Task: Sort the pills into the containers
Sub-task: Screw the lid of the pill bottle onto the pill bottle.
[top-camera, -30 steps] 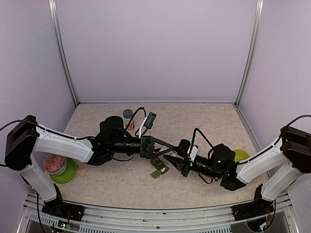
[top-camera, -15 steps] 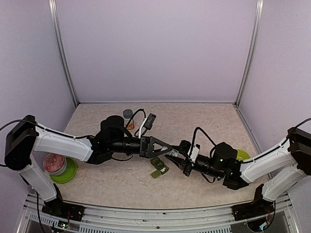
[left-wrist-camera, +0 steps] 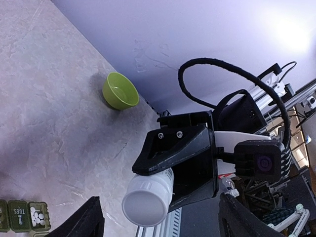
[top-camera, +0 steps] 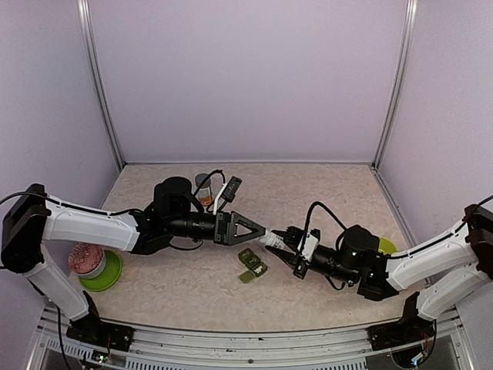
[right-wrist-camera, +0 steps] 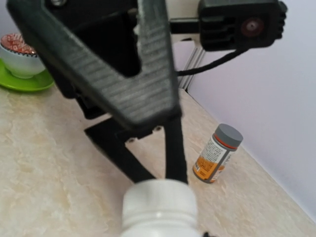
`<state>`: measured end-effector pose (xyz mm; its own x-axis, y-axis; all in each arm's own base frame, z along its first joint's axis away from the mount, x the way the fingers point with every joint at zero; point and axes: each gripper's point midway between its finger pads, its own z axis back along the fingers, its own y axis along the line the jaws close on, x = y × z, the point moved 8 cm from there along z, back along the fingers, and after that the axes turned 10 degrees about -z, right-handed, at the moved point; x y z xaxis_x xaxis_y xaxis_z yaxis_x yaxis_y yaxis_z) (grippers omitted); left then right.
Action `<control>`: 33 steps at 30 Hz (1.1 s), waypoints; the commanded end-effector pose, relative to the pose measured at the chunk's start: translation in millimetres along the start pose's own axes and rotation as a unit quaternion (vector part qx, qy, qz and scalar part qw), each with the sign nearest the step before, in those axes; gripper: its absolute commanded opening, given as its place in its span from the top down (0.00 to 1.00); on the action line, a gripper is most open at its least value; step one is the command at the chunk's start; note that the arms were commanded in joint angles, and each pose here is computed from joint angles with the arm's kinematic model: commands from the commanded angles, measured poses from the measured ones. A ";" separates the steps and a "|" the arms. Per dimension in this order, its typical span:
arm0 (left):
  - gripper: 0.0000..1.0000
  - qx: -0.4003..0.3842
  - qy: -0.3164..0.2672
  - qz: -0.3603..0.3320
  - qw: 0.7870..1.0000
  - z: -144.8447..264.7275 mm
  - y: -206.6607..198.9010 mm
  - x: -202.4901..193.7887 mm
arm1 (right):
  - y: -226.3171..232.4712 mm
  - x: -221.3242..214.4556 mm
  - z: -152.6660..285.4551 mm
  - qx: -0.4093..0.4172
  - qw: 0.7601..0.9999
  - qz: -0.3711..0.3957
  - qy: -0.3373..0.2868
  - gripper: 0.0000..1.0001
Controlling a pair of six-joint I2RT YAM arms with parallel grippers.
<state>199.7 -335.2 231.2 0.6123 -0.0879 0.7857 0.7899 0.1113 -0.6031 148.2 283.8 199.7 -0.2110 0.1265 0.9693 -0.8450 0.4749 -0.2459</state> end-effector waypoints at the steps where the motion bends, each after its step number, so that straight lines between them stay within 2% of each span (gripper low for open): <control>1: 0.23 -0.018 0.007 -0.012 1.000 -0.6 -6.6 7.6 | 2.8 6.4 2.8 0.000 1.000 0.012 -0.007 1.00; 7: 0.24 -0.017 0.011 -0.010 1.000 -1.8 -5.0 5.1 | 4.8 6.0 2.9 0.003 1.000 0.013 -0.007 1.00; 18: 0.37 -0.029 0.024 -0.002 0.999 -7.1 -3.3 -1.7 | 8.3 3.8 1.1 -0.005 1.000 0.018 -0.003 1.00; 33: 0.62 -0.038 0.027 -0.002 0.999 -9.5 -3.3 -3.9 | 11.1 2.1 -1.9 -0.005 1.000 0.017 0.001 1.00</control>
<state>195.6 -338.0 217.8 0.6405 -0.1519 0.7528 0.7673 0.0874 -0.6353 141.4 287.7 195.9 -0.2297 0.1580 0.9604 -0.8353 0.4745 -0.2778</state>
